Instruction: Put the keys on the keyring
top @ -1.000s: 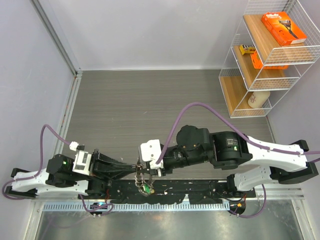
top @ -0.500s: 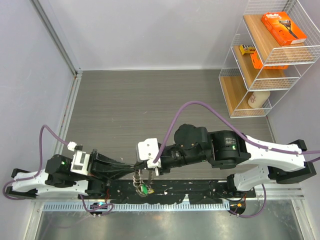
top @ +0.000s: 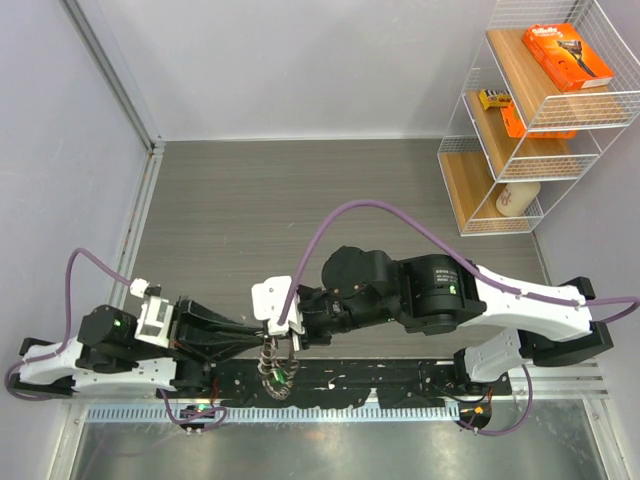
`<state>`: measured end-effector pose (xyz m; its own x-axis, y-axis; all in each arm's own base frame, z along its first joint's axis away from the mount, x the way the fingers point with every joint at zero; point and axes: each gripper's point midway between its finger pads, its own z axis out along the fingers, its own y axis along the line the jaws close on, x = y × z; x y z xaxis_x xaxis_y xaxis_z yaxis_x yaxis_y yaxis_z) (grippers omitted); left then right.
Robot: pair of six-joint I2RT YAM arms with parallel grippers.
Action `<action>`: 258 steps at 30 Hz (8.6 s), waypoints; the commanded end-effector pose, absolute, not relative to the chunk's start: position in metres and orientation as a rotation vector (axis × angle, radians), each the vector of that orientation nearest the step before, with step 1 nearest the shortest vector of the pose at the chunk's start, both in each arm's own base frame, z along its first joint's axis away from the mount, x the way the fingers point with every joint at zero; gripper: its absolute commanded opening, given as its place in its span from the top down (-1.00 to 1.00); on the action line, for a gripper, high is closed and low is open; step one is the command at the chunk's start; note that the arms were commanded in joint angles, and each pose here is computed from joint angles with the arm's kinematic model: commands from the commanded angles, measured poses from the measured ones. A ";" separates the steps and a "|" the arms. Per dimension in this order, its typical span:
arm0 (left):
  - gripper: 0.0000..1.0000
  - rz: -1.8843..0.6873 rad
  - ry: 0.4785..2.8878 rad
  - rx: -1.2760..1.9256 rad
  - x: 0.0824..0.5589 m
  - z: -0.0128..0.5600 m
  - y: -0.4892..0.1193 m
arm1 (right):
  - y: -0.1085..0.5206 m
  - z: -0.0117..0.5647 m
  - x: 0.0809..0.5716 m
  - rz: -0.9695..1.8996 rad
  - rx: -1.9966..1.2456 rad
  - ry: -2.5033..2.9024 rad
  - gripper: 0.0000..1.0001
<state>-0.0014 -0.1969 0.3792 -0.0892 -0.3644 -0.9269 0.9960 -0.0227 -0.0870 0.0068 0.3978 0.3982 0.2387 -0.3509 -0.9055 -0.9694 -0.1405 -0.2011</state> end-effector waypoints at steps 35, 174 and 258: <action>0.40 -1.207 1.428 1.061 0.016 0.348 -0.198 | 0.392 0.385 0.023 0.768 -1.657 1.449 0.90; 1.00 -1.413 0.900 0.886 -0.003 0.395 -0.192 | 0.386 0.457 -0.005 1.126 -1.390 0.994 0.14; 0.30 -1.357 1.184 1.066 -0.005 0.377 -0.203 | 0.400 0.413 0.016 0.982 -1.443 1.257 0.89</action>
